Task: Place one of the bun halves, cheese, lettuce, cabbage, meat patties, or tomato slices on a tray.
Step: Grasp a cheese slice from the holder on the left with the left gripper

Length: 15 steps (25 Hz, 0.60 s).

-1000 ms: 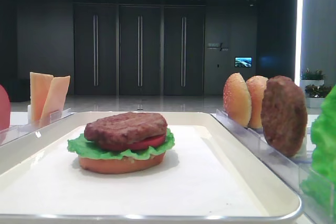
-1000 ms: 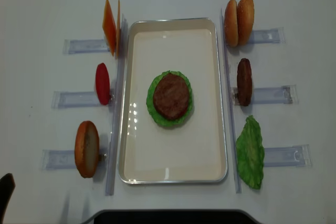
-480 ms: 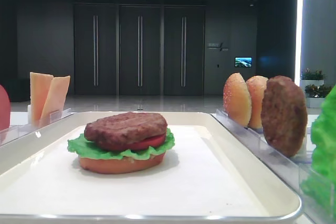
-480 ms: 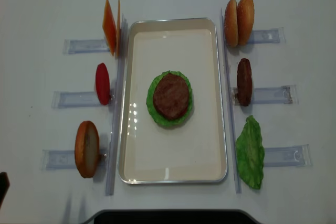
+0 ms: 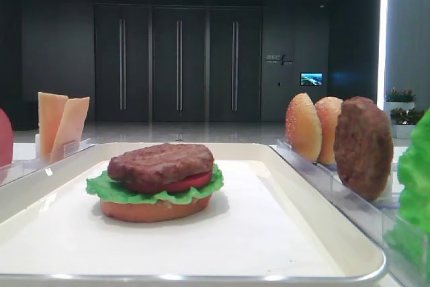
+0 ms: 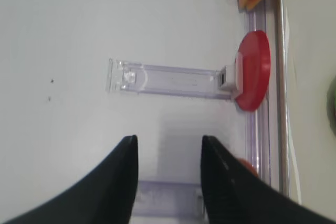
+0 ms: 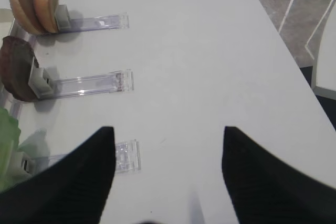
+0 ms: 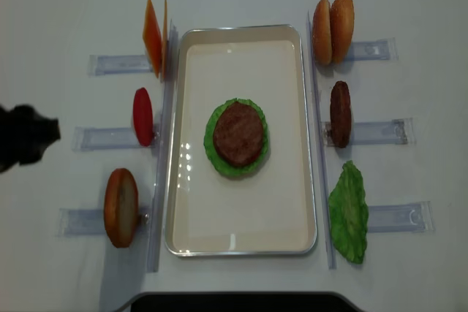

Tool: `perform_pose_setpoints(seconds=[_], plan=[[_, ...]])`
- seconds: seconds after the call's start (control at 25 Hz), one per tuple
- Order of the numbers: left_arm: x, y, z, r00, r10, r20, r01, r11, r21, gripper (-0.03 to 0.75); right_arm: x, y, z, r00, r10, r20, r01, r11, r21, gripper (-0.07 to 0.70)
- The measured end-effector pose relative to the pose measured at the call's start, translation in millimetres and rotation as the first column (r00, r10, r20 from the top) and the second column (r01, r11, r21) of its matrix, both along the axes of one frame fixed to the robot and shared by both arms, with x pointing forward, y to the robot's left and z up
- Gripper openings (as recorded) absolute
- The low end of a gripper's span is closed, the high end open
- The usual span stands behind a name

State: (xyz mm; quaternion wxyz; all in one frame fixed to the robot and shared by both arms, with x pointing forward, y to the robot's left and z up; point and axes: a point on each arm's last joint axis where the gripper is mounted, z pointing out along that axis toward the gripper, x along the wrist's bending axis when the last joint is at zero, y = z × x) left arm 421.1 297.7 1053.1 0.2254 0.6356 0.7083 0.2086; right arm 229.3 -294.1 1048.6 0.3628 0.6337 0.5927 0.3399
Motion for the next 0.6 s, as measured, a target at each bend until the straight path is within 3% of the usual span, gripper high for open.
perform_pose_setpoints(seconds=[0.36, 0.6], plan=[[158.3, -6.5, 14.0, 0.993, -0.004, -0.116, 0.003, 1.0, -0.006, 0.347, 0.0, 0.0, 0.0, 1.0, 0.0, 0.0, 0.0, 1.0, 0.0, 0.423], [206.4, -12.1, 11.6, 0.992, -0.005, -0.126, -0.002, 0.998, -0.056, 0.348, 0.0, 0.0, 0.0, 1.0, 0.0, 0.0, 0.0, 1.0, 0.0, 0.423]])
